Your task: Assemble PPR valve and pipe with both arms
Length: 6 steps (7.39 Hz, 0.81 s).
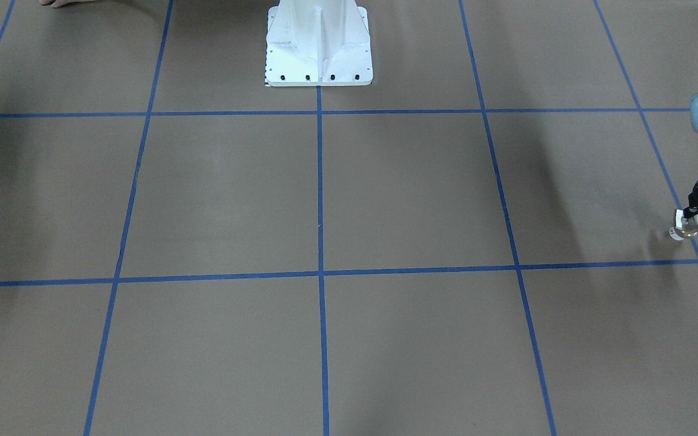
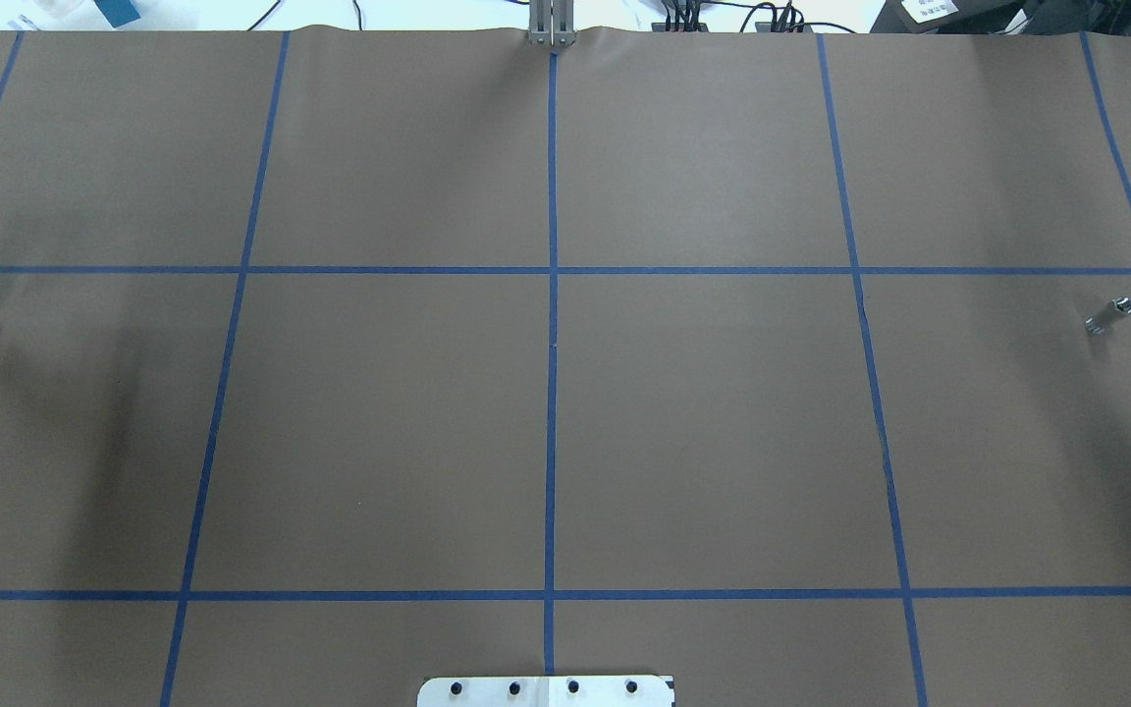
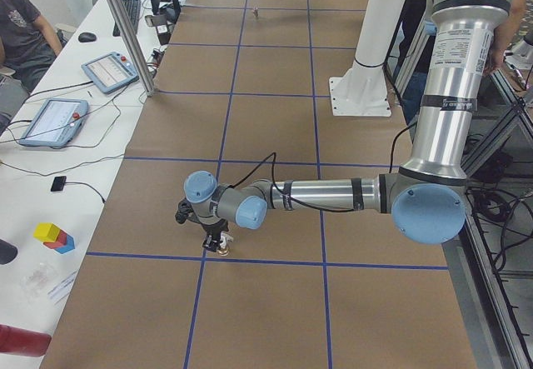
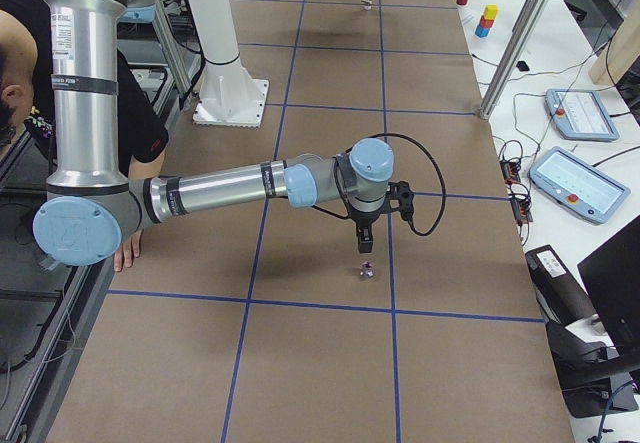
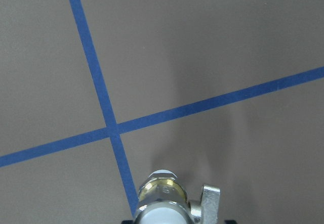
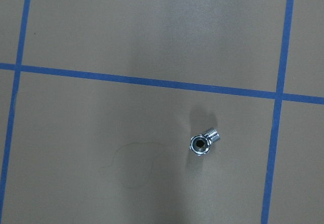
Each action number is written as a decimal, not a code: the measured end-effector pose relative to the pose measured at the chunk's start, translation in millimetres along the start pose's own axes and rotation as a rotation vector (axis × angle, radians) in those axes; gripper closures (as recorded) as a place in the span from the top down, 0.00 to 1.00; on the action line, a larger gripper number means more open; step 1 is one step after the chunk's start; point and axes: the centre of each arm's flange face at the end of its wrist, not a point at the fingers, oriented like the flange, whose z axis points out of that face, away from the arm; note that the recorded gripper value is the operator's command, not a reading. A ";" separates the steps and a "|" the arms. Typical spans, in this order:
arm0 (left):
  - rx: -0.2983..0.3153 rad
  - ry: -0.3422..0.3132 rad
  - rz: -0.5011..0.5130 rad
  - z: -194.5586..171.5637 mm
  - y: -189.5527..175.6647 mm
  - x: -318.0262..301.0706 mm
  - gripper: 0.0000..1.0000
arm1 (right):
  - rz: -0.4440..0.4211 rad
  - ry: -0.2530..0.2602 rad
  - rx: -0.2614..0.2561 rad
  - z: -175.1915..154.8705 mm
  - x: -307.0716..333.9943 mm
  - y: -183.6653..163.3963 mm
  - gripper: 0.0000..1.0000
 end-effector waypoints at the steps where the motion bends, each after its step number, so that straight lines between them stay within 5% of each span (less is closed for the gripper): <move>1: 0.001 -0.001 -0.001 -0.4 0.2 -0.8 0.65 | 0.000 0.000 0.000 0.0 0.0 0.0 0.99; 4: -0.004 -0.005 0.001 -0.5 3.3 -10.2 0.58 | 0.000 0.000 0.000 0.1 0.0 0.0 0.99; 5: -0.010 -0.007 0.003 -0.5 3.2 -12.1 0.16 | 0.000 0.000 -0.001 0.2 -0.1 0.0 0.99; 6: -0.011 -0.007 0.005 -1.4 1.6 -12.2 0.00 | 0.000 0.000 -0.001 0.2 -0.1 0.0 0.99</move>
